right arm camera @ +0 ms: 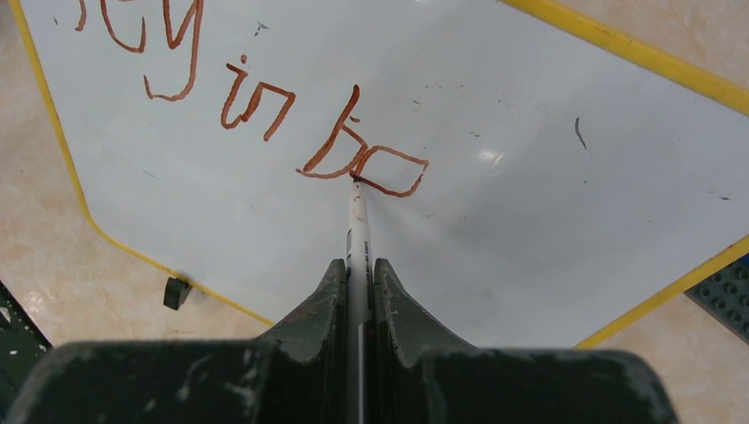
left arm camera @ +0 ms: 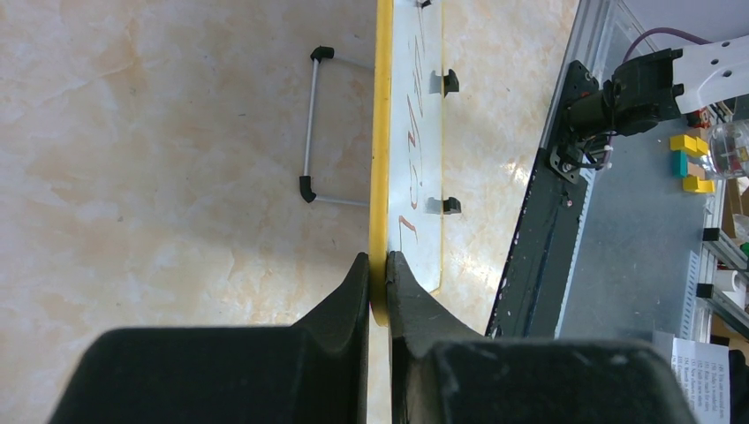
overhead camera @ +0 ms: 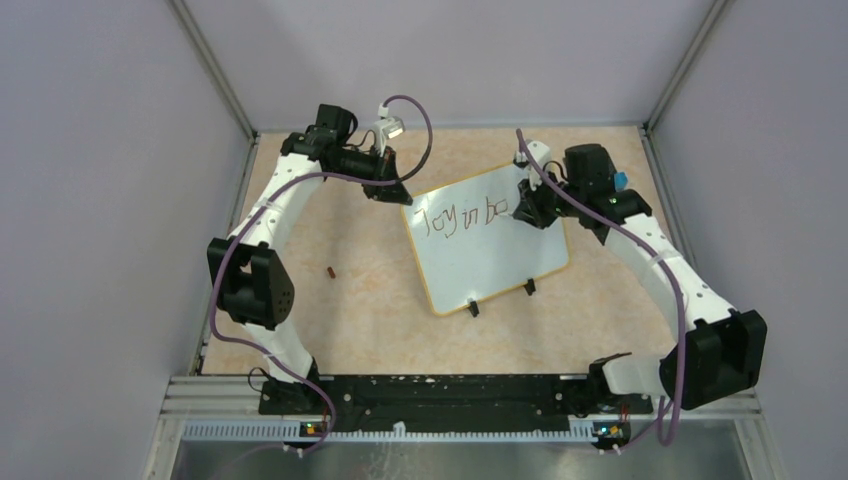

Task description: Write a sentence on the whiteboard

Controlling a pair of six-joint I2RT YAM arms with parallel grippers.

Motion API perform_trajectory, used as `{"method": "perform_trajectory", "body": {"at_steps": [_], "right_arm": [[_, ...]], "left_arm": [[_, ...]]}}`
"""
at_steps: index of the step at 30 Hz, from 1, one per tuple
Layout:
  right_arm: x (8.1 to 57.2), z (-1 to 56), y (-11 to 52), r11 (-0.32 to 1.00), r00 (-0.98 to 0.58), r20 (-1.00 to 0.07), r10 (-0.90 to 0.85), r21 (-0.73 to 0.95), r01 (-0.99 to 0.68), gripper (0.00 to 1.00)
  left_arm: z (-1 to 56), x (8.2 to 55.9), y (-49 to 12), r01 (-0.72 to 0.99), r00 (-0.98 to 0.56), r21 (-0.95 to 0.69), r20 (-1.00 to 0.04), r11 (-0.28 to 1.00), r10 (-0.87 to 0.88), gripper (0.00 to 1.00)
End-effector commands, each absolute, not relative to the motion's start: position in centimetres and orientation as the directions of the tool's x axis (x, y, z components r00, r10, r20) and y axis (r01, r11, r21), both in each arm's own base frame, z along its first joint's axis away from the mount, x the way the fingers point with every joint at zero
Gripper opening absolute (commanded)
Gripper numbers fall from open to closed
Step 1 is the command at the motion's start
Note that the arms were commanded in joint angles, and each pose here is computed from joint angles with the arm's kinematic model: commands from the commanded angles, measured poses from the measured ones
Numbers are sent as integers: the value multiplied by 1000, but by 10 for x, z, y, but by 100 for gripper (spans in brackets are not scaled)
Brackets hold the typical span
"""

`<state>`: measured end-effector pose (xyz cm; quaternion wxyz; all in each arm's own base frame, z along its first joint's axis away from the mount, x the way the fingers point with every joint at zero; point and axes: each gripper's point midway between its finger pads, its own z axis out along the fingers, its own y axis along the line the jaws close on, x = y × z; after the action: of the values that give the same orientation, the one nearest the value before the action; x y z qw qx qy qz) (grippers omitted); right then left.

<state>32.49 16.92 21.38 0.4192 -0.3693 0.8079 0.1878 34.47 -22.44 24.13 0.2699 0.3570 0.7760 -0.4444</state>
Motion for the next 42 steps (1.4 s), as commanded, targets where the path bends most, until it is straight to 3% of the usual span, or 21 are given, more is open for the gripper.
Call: {"method": "perform_trajectory", "body": {"at_steps": [1, 30, 42], "right_arm": [[323, 216, 168, 657, -347, -823, -449, -41, -753, 0], [339, 264, 138, 708, -286, -866, -409, -103, -699, 0], [348, 254, 141, 709, -309, -863, -400, -77, -701, 0]], "left_arm": [[249, 346, -227, 826, -553, -459, -772, 327, 313, 0], [249, 346, -228, 823, -558, -465, -769, 327, 311, 0], [248, 346, -227, 822, -559, -463, -768, 331, 312, 0]]}}
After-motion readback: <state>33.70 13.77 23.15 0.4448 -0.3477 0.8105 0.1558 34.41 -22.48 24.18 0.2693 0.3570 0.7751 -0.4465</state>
